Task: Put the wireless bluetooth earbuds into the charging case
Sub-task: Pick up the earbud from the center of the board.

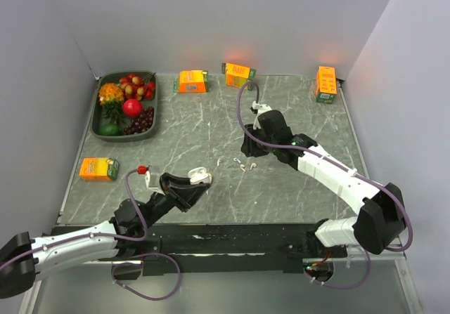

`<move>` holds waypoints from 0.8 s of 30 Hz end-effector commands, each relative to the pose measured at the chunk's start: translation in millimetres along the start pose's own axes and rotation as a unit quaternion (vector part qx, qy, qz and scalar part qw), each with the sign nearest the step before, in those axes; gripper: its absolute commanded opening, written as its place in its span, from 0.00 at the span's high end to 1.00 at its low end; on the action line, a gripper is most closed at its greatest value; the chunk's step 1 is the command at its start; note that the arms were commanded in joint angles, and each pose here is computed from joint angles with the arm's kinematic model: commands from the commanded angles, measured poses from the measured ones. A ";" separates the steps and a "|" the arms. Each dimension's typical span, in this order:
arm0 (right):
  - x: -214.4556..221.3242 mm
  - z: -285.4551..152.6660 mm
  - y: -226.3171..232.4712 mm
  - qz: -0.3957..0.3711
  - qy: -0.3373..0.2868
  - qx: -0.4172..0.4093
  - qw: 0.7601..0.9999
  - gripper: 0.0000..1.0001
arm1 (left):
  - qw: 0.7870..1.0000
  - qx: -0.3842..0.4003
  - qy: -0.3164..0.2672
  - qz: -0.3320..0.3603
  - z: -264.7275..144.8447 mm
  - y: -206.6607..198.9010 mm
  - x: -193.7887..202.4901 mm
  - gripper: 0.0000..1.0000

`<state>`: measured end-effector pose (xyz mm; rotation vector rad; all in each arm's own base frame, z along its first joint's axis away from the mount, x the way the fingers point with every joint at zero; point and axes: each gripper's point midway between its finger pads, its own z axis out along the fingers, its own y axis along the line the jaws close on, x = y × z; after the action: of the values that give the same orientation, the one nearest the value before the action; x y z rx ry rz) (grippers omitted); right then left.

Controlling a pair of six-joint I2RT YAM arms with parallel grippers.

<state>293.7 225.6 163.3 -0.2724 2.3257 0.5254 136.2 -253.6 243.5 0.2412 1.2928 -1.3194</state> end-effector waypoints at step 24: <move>-24.3 -18.0 -8.7 -0.011 -0.075 0.023 0.997 0.60 | 0.946 0.067 0.003 0.319 -16.3 4.8 20.4 0.99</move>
<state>296.4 212.4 183.6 -0.2484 2.2379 0.4778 124.2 -259.0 258.0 0.6156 0.9826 -0.9741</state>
